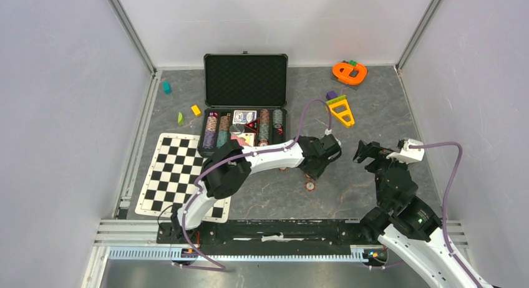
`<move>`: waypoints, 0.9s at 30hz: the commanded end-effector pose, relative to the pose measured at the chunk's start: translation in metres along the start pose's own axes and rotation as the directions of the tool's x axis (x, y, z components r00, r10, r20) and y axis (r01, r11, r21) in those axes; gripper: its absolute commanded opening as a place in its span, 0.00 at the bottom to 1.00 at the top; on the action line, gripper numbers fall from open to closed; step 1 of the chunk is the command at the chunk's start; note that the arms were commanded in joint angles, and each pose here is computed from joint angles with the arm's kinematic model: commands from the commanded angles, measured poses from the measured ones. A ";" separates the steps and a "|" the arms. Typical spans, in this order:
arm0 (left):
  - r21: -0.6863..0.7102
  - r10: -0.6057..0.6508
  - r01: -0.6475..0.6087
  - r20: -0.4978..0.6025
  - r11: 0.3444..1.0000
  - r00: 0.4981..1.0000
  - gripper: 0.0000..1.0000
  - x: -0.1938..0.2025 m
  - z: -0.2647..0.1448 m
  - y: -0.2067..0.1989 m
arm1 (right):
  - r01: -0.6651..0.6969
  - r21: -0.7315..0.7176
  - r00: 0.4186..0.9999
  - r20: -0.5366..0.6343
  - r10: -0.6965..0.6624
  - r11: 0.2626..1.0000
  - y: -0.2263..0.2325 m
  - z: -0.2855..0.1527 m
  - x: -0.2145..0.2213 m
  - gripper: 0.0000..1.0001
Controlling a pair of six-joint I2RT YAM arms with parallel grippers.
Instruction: Pack up texas hold em set
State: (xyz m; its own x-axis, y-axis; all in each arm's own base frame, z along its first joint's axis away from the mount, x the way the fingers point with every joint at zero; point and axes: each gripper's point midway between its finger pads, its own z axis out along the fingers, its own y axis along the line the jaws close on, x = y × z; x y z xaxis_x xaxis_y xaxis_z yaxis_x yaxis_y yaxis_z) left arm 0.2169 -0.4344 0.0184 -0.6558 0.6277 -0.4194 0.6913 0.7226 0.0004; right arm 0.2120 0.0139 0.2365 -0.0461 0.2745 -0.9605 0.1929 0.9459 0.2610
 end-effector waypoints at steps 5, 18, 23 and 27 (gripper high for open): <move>-0.029 -0.014 0.012 -0.070 1.000 0.997 0.40 0.025 0.015 0.003 | -0.011 -0.005 1.000 0.014 0.011 1.000 0.003 0.002 -0.004 0.98; 0.234 -0.119 0.118 -0.010 0.965 0.993 0.37 -0.007 -0.019 -0.006 | -0.006 -0.005 1.000 0.010 0.006 1.000 0.003 0.002 -0.002 0.98; 0.245 -0.135 0.122 0.035 0.962 0.990 0.38 -0.021 -0.038 0.005 | -0.009 -0.006 1.000 0.012 0.010 1.000 0.003 0.002 -0.003 0.98; 0.214 -0.134 0.116 0.075 0.970 0.988 0.38 -0.030 -0.058 0.019 | -0.011 -0.007 1.000 0.013 0.011 1.000 0.003 0.002 -0.003 0.98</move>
State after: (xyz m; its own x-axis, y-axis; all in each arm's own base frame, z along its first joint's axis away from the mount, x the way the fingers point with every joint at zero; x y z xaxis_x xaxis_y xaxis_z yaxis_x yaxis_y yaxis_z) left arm 0.2262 -0.4197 0.0307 -0.7376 0.5473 -0.3955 0.6524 0.7287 -0.2084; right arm 0.2121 0.0145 0.2366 -0.0470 0.2749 -0.9603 0.1897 0.9464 0.2616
